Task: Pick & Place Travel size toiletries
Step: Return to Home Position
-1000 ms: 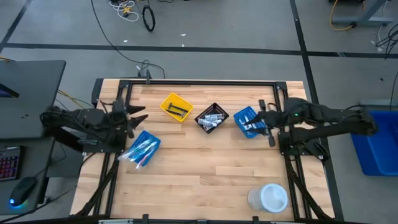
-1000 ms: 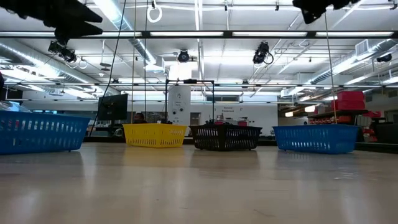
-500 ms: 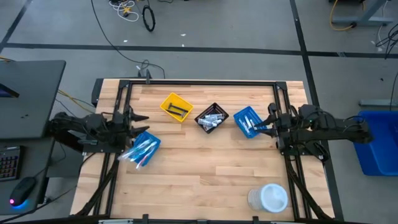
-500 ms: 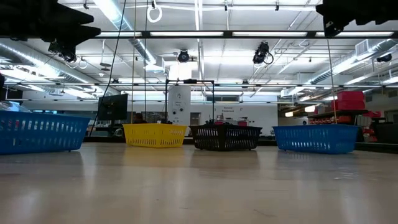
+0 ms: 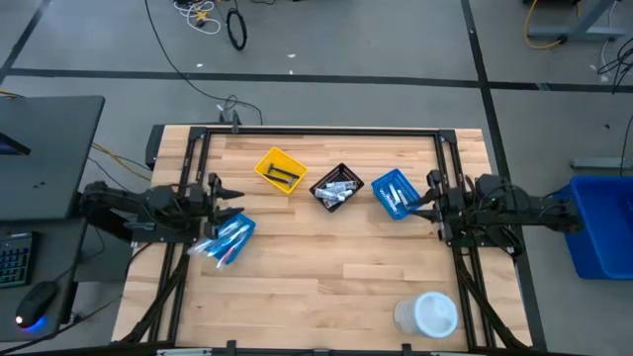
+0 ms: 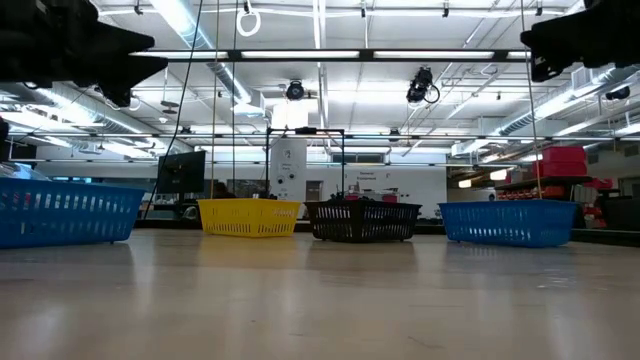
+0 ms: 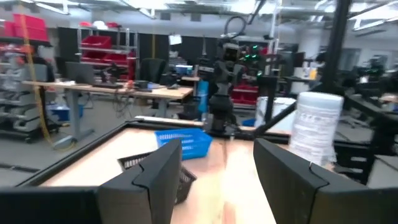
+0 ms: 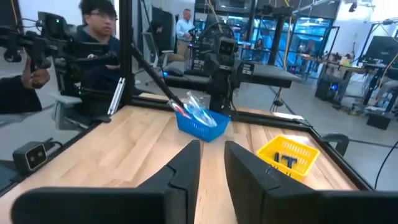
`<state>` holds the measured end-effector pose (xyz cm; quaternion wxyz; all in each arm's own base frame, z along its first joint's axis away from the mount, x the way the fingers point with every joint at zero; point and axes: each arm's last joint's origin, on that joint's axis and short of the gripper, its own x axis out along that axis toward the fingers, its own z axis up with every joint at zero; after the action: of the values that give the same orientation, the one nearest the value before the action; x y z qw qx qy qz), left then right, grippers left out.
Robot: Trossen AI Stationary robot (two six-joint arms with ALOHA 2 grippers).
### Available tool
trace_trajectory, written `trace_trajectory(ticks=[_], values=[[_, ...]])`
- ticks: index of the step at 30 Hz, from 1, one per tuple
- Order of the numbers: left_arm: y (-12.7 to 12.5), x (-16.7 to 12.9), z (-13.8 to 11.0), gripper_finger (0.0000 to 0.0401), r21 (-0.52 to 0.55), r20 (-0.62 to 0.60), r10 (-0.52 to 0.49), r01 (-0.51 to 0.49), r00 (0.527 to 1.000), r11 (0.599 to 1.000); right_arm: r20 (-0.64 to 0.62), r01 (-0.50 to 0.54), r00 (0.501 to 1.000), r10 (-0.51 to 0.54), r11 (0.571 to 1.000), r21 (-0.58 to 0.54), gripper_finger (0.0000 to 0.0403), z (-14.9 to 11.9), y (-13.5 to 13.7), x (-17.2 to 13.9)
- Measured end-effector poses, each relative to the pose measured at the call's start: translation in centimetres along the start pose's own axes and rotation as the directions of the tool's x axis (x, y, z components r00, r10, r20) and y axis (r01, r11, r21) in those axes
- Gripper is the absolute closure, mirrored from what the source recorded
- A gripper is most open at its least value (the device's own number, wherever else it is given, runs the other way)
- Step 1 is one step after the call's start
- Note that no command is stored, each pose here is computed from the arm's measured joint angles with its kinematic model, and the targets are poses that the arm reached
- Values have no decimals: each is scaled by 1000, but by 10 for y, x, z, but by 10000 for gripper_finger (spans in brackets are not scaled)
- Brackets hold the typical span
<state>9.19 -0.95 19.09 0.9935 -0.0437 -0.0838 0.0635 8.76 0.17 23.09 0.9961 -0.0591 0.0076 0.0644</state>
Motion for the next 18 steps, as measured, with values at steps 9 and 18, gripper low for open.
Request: trace_trajectory(ticks=[9,18], values=[[5,3,-9,193,-20,7,33,-33,999,999,17,-2,1000,2,1000,-3,323,-16,3,-6],[8,3,-9,193,-14,4,24,-24,1000,1000,-21,-88,996,88,996,15,325,-31,7,-4]])
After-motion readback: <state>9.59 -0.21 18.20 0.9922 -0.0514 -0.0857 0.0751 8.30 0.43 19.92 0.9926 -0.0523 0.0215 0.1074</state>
